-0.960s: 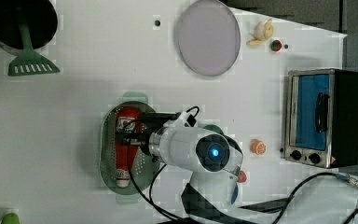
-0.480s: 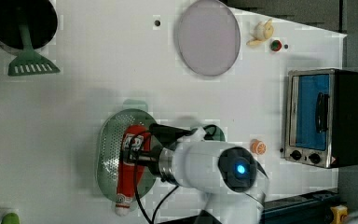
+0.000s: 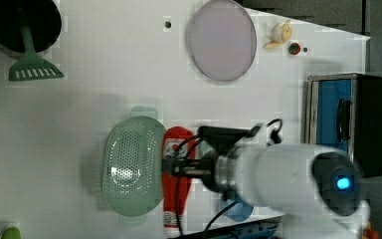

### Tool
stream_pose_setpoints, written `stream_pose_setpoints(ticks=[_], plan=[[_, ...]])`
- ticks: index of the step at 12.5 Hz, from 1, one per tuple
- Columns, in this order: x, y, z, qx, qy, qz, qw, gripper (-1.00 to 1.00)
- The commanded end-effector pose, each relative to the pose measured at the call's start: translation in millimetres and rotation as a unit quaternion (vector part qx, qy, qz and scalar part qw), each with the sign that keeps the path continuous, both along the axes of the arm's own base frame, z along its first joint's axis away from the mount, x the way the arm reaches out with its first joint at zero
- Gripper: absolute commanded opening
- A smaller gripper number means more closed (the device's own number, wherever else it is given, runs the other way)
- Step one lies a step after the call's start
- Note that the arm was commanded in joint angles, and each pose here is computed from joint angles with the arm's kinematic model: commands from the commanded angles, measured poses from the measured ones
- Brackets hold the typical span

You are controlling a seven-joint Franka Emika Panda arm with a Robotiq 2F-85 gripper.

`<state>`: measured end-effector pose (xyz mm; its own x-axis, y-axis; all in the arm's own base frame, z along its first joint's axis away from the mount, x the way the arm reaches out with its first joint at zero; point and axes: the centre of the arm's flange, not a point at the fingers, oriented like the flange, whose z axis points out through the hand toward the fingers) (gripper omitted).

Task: Pick ketchup from strainer and place it on the table

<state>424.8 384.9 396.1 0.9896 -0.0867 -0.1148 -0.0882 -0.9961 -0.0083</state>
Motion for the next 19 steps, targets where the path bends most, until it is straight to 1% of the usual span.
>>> stream_pose_setpoints(ticks=[1,3,5,7,10,12,14,15,19], plan=[[58.4,-74.8,30.0,-0.009,0.001,0.029,1.0,0.13],[86.6,-116.6,54.9,-0.008,-0.026,0.021,0.999,0.13],[110.4,-167.5,70.4,-0.013,-0.045,0.016,0.999,0.13],[128.0,-222.2,76.2,-0.019,-0.052,0.023,0.998,0.13],[146.6,-304.8,70.9,-0.022,-0.047,0.024,0.998,0.13],[149.8,-355.1,59.1,-0.025,-0.034,-0.008,0.999,0.13],[144.3,-396.1,38.1,-0.029,-0.019,-0.038,0.999,0.13],[140.8,-411.1,26.2,-0.03,-0.016,-0.051,0.998,0.13],[120.5,-437.1,-37.3,-0.027,-0.034,-0.074,0.996,0.13]])
